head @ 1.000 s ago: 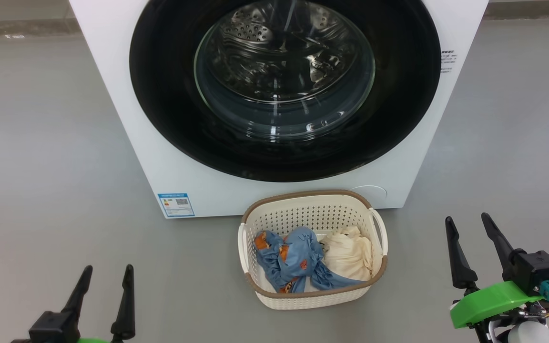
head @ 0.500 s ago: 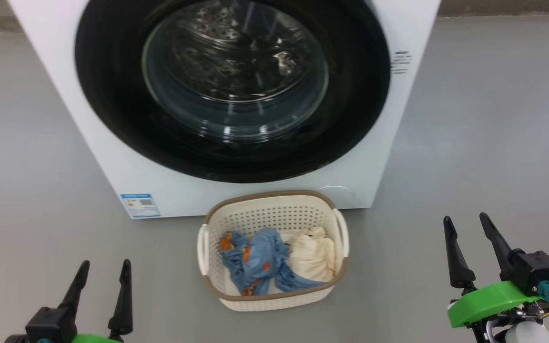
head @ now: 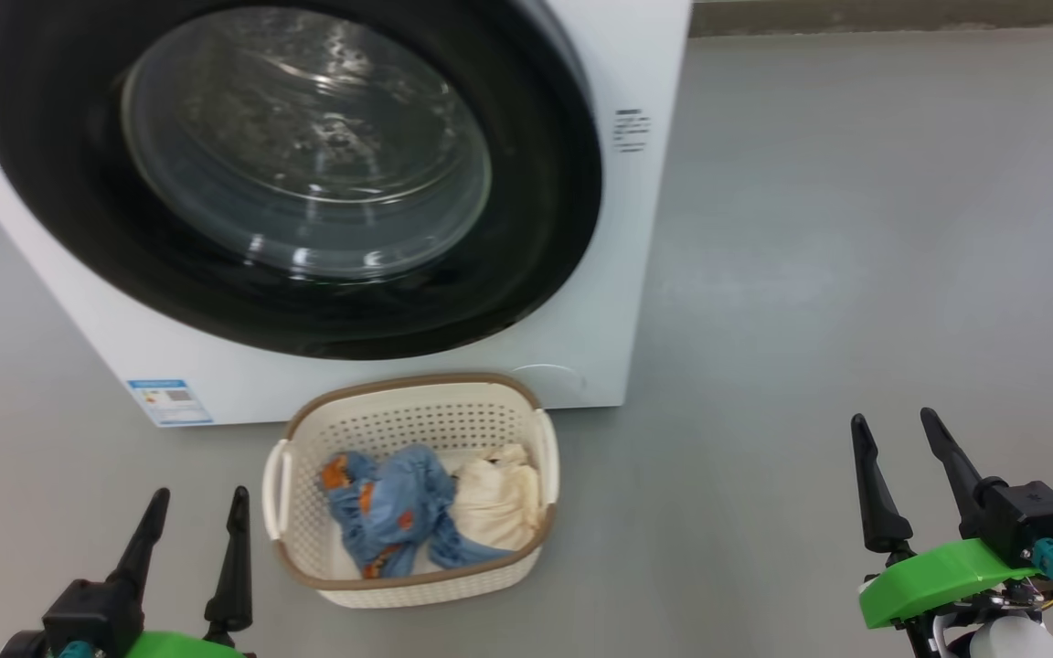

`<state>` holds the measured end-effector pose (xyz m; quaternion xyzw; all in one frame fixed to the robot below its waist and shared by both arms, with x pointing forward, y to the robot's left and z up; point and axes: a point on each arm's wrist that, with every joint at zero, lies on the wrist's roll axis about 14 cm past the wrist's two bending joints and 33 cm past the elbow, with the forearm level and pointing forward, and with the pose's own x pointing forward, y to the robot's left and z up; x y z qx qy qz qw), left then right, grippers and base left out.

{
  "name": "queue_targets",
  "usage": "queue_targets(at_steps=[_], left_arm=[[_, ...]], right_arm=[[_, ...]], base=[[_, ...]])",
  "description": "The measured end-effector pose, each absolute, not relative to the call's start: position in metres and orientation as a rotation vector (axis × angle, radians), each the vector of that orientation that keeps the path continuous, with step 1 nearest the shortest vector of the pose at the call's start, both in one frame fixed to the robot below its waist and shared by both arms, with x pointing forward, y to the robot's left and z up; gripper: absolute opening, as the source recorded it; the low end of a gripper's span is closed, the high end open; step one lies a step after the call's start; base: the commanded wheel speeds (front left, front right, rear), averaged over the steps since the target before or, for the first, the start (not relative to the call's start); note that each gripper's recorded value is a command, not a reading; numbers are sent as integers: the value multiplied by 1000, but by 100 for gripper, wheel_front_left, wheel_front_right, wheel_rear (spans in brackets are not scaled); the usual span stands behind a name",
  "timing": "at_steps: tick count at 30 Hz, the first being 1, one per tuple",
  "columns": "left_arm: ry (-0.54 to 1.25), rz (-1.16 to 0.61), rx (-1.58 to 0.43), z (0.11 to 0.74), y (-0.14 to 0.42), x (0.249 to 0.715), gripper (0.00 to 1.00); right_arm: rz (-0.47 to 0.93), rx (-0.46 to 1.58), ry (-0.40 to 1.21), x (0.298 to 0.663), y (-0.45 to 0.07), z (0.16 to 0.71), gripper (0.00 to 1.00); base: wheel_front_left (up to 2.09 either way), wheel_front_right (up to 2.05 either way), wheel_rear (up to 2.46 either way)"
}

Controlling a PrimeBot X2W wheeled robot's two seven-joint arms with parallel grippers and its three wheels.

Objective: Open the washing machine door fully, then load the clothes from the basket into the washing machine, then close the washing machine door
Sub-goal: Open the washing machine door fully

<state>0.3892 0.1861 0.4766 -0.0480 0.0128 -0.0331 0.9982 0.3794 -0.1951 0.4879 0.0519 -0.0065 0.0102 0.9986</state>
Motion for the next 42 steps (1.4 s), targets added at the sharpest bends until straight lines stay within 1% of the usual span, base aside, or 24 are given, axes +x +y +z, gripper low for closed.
queue_targets(at_steps=[6, 12, 22, 25, 32, 33, 34, 35, 39, 42], left_arm=[[21, -51, -128, 478, 188, 389, 100], [17, -56, -127, 479, 186, 388, 100], [9, -66, -132, 482, 184, 385, 100], [9, -64, -139, 482, 184, 384, 100], [15, -59, -163, 479, 180, 382, 100], [16, -58, -166, 479, 180, 381, 100], [18, -55, -170, 478, 181, 381, 100], [20, -53, -170, 477, 181, 381, 100], [34, -50, -176, 472, 180, 381, 100], [45, -41, -193, 468, 181, 382, 100]], right_arm=[[21, 103, -14, 379, -195, 488, 100], [26, 103, -16, 379, -194, 489, 100], [40, 109, -2, 379, -188, 485, 100], [32, 146, -8, 380, -189, 487, 100], [33, 223, -64, 396, -185, 505, 100], [42, 228, -74, 399, -182, 509, 88], [44, 252, -86, 403, -181, 513, 62], [48, 276, -97, 407, -179, 517, 1], [83, 374, -133, 428, -166, 533, 0], [132, 486, -174, 447, -152, 554, 0]], base=[[107, 106, -213], [60, 60, -119], [8, 8, -16], [0, 0, 0], [0, 0, 0], [0, 0, 0], [0, 0, 0], [0, 0, 0], [0, 0, 0], [0, 0, 0]])
